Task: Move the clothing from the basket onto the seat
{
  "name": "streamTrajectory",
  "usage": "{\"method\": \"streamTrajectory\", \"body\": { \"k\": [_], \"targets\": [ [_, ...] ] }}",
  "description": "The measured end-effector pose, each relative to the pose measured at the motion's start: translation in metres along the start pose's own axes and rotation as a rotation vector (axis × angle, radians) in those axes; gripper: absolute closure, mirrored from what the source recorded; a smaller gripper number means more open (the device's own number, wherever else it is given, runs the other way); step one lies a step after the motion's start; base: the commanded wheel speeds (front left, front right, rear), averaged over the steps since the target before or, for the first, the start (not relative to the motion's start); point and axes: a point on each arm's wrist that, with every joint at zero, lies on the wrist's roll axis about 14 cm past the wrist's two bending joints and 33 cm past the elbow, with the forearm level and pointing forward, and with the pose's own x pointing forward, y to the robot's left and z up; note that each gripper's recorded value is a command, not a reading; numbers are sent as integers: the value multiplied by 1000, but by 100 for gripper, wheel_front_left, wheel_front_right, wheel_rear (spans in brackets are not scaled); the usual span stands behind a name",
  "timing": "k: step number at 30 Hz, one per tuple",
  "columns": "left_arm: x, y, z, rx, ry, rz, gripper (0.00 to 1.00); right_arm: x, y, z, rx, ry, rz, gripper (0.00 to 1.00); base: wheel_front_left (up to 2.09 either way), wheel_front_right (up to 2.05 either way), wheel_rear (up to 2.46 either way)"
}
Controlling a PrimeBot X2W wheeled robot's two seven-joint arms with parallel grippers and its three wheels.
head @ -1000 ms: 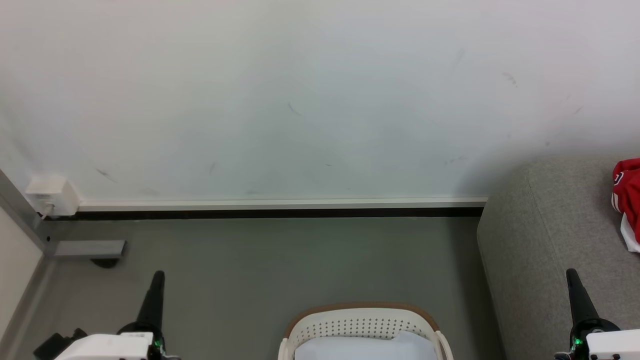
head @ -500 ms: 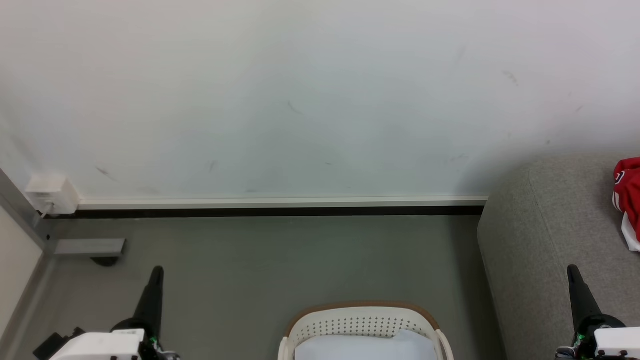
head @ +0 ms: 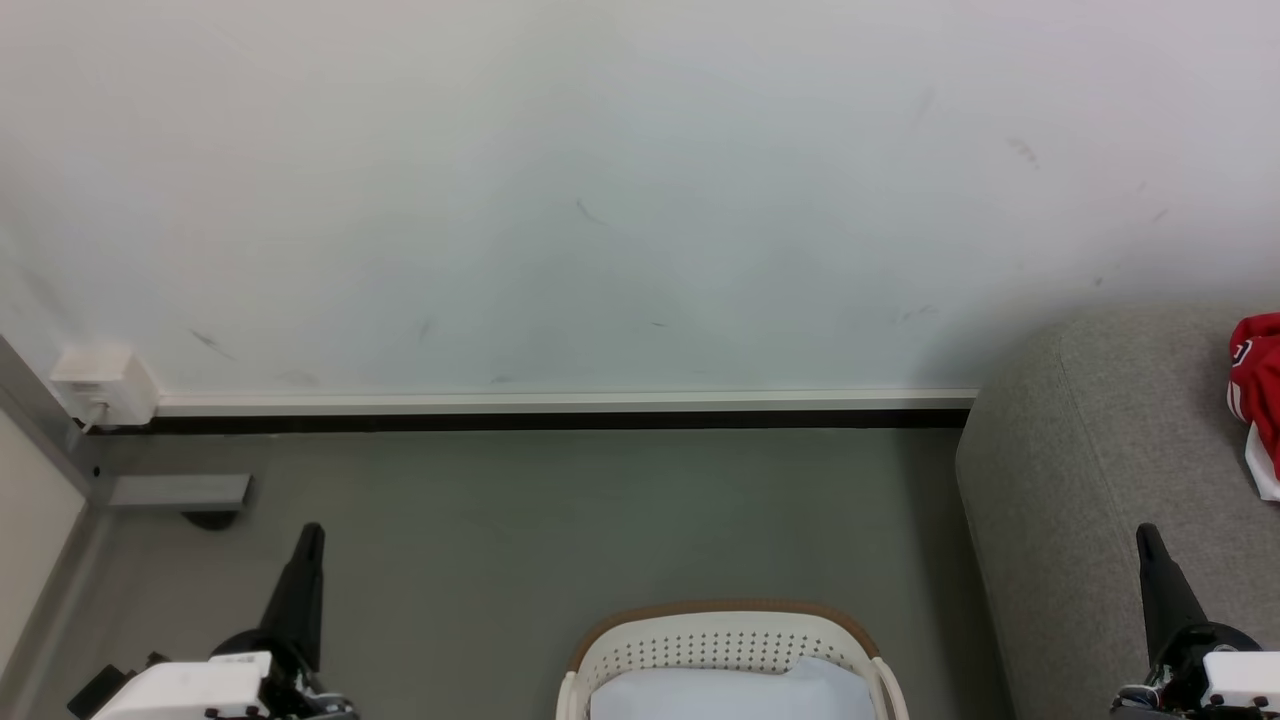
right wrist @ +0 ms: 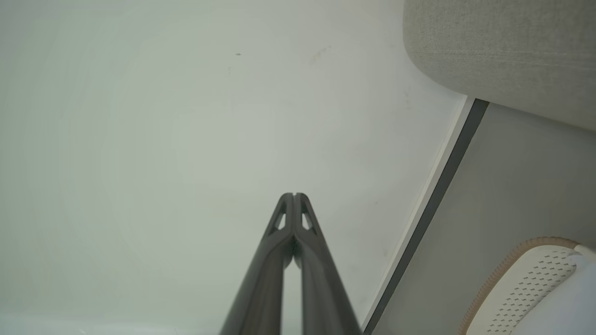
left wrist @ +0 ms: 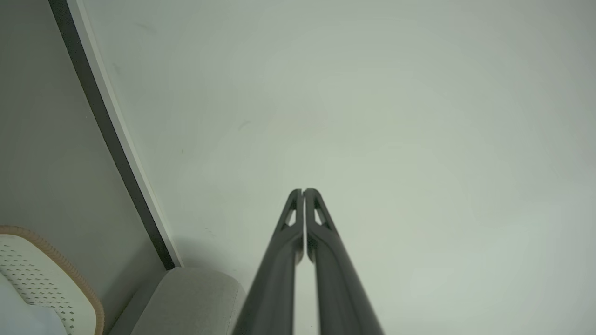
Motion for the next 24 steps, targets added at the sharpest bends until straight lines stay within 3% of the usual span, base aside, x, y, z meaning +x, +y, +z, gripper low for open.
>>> {"method": "streamTrajectory", "body": {
  "k": [24],
  "targets": [
    [1, -2, 0, -23, 3, -7, 100, 1, 1, 0, 32, 0, 4, 100, 0, 0, 0]
  ]
}}
